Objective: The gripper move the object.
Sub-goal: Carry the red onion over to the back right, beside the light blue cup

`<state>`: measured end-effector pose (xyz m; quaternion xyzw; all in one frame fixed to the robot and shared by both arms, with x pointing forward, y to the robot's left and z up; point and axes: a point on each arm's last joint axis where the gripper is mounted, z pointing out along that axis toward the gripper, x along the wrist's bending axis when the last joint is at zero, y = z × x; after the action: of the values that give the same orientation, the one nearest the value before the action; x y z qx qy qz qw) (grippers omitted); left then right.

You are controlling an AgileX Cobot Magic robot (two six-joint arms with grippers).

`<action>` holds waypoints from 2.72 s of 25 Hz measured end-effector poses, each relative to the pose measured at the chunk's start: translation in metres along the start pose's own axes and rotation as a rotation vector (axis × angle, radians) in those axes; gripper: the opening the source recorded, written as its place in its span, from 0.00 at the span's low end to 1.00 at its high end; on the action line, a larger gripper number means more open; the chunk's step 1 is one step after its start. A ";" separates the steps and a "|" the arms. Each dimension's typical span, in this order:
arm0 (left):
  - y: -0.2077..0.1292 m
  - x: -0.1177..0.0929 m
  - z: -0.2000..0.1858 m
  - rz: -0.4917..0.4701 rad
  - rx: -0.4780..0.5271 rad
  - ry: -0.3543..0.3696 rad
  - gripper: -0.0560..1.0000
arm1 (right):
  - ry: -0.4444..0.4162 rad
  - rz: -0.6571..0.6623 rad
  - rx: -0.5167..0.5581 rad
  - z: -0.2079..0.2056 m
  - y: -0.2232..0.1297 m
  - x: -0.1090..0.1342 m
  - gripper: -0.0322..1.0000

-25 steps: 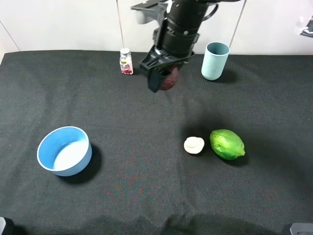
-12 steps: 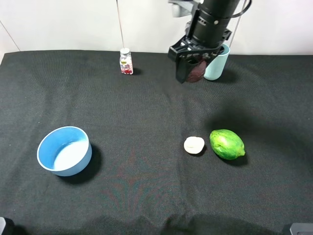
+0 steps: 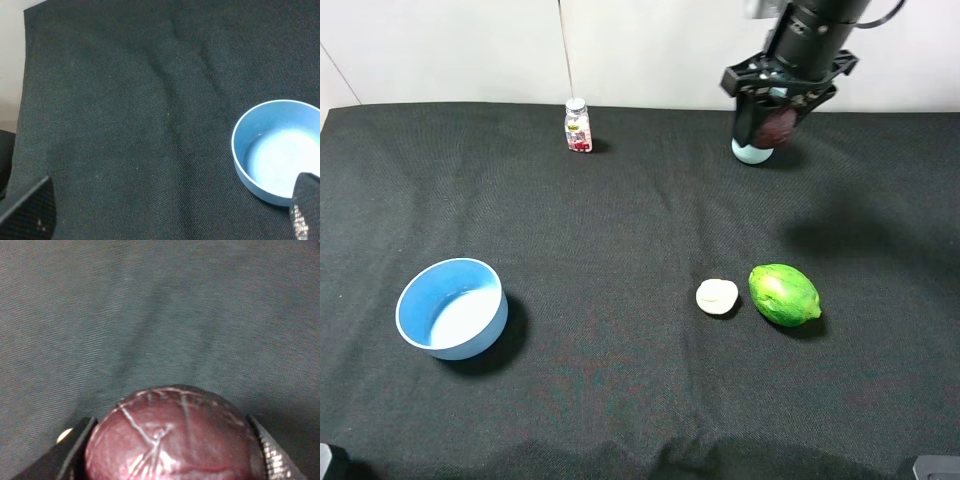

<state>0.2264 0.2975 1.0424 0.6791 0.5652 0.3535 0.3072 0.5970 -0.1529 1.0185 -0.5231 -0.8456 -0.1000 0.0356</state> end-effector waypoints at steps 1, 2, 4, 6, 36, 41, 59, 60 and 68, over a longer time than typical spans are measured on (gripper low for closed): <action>0.000 0.000 0.000 0.000 0.000 0.000 0.99 | -0.003 0.018 -0.008 -0.001 0.000 -0.007 0.46; 0.000 0.000 0.000 0.000 0.000 0.000 0.99 | -0.007 0.037 -0.014 -0.003 0.000 -0.014 0.46; 0.000 0.000 0.000 0.000 0.000 0.000 0.99 | -0.013 0.070 -0.030 -0.005 -0.001 -0.028 0.46; 0.000 0.000 0.000 0.000 0.000 0.000 0.99 | -0.022 0.108 -0.050 -0.008 -0.002 -0.042 0.46; 0.000 0.000 0.000 0.000 0.000 0.000 0.99 | -0.126 0.313 -0.231 0.013 0.005 -0.142 0.46; 0.000 0.000 0.000 0.000 0.000 0.000 0.99 | -0.138 0.318 -0.250 0.026 0.009 -0.149 0.46; 0.000 0.000 0.000 0.000 0.000 0.000 0.99 | -0.172 0.316 -0.262 0.066 0.018 -0.165 0.46; 0.000 0.000 0.000 0.000 0.000 0.000 0.99 | -0.175 0.315 -0.263 0.067 0.019 -0.166 0.46; 0.000 0.000 0.000 0.000 0.000 0.000 0.99 | -0.180 0.312 -0.234 0.085 0.018 -0.170 0.46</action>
<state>0.2264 0.2975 1.0424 0.6791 0.5652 0.3535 0.3072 0.6932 -0.2773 0.9096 -0.6551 -0.7367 -0.1437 -0.0860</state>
